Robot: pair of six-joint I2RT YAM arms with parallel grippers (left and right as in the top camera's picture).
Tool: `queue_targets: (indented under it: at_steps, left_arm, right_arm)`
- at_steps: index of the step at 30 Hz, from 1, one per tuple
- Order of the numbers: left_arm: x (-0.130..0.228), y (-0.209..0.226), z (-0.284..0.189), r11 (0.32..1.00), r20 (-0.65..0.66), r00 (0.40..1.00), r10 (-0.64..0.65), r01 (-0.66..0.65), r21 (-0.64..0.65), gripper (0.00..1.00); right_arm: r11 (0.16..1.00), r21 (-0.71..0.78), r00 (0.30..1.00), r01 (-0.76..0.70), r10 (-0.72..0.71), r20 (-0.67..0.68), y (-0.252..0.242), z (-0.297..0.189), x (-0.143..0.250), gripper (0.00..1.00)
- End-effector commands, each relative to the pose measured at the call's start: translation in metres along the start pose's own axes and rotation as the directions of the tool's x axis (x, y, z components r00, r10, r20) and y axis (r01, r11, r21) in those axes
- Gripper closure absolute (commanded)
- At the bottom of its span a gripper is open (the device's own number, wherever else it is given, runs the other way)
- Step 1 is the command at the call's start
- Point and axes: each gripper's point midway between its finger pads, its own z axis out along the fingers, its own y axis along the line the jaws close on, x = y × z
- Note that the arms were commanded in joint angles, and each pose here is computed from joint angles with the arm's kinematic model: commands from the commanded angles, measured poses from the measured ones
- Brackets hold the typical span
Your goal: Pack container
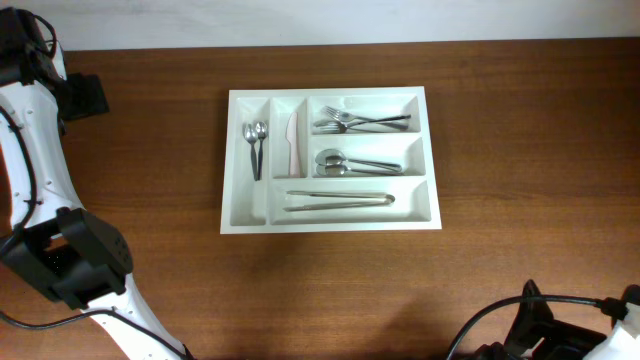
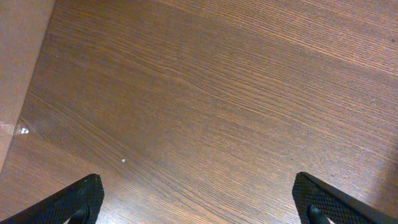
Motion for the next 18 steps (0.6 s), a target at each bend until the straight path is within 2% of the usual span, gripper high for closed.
queue_targets:
  at_steps: [1, 12, 15, 18]
  left_arm:
    - [-0.006, 0.002, -0.008, 1.000, 0.025, 1.000, -0.017, 0.017, 0.007, 0.01]
    - [-0.006, 0.002, -0.008, 1.000, 0.025, 1.000, -0.017, 0.017, 0.007, 0.01]
    - [-0.006, 0.002, -0.008, 1.000, 0.025, 1.000, -0.017, 0.017, 0.007, 0.01]
    - [-0.006, 0.002, -0.008, 1.000, 0.025, 1.000, -0.017, 0.017, 0.007, 0.01]
  right_arm:
    - [1.000, -0.006, 0.999, 0.006, -0.006, 0.043, 0.001, 0.000, -0.010, 0.01]
    - [0.999, 0.025, 0.970, 0.042, -0.047, 0.240, 0.004, -0.022, -0.038, 0.01]
    - [0.995, 0.021, 0.932, 0.096, -0.097, 0.348, 0.011, -0.040, -0.050, 0.01]
    - [0.983, 0.019, 0.865, 0.181, -0.169, 0.473, 0.018, -0.059, -0.062, 0.01]
